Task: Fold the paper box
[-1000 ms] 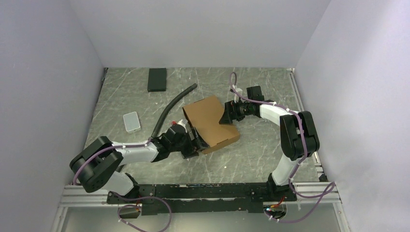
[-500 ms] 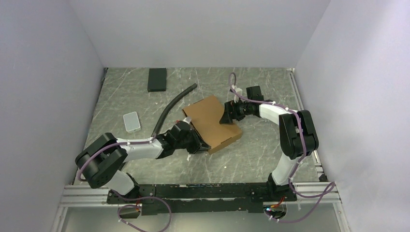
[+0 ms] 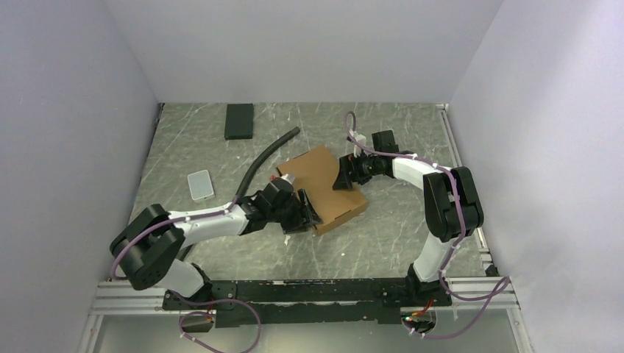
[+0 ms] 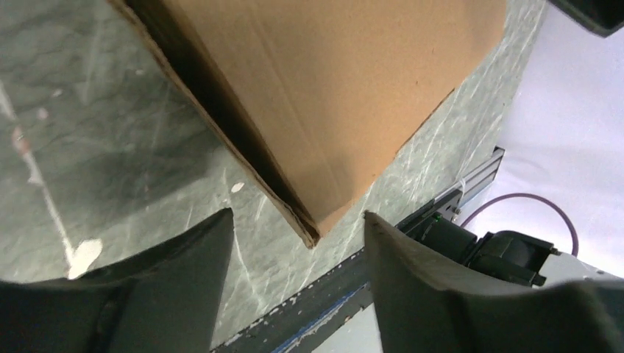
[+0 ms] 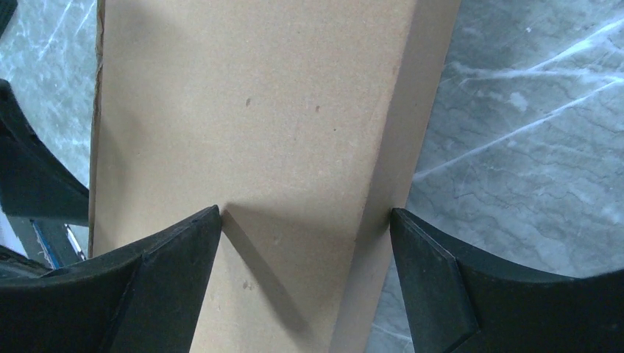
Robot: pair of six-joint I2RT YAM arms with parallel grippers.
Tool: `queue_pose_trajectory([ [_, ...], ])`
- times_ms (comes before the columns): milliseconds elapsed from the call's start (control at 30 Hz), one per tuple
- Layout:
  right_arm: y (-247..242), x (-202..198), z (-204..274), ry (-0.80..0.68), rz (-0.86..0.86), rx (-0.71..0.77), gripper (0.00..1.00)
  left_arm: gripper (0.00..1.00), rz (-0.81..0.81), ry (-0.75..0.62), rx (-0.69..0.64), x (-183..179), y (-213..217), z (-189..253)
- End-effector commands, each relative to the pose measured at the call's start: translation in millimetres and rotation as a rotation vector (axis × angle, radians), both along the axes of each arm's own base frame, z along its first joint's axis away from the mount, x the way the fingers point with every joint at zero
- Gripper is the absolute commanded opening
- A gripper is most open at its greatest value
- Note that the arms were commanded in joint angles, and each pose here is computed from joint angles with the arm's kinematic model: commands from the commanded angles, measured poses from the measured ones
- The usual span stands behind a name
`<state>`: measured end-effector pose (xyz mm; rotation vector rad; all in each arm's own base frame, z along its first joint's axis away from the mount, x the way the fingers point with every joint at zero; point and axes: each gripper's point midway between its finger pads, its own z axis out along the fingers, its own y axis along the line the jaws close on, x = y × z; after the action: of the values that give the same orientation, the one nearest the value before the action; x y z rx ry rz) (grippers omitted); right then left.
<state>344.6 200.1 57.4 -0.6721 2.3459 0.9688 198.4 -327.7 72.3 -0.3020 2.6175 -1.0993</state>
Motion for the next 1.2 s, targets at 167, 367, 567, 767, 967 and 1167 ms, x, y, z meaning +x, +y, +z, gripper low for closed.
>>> queue_pose_trajectory([
  [167, 6.0, 0.2, 19.7, -0.043, 0.038, 0.019, 0.89, 0.9, -0.011, -0.287, 0.156, 45.1, 70.4, 31.8],
  [367, 4.8, 0.7, 17.8, -0.044, 0.035, 0.011, 0.89, 0.9, 0.147, -0.277, 0.055, 116.6, 124.3, 41.2],
  [567, 4.5, 0.3, 15.5, -0.039, 0.039, 0.007, 0.89, 0.87, 0.142, -0.237, 0.067, 168.9, 122.9, 23.0],
  [767, 5.0, 0.1, 15.3, -0.038, 0.044, 0.009, 0.88, 0.76, 0.125, -0.201, 0.021, 207.7, 102.7, 5.0],
  [967, 3.7, 0.4, 10.8, -0.031, 0.044, -0.003, 0.88, 0.2, 0.094, -0.141, -0.076, 226.4, 78.6, -9.0],
  [1167, 2.0, 1.6, 11.8, -0.042, 0.055, -0.017, 0.9, 0.29, 0.088, -0.193, -0.067, 220.3, 82.2, 10.0],
])
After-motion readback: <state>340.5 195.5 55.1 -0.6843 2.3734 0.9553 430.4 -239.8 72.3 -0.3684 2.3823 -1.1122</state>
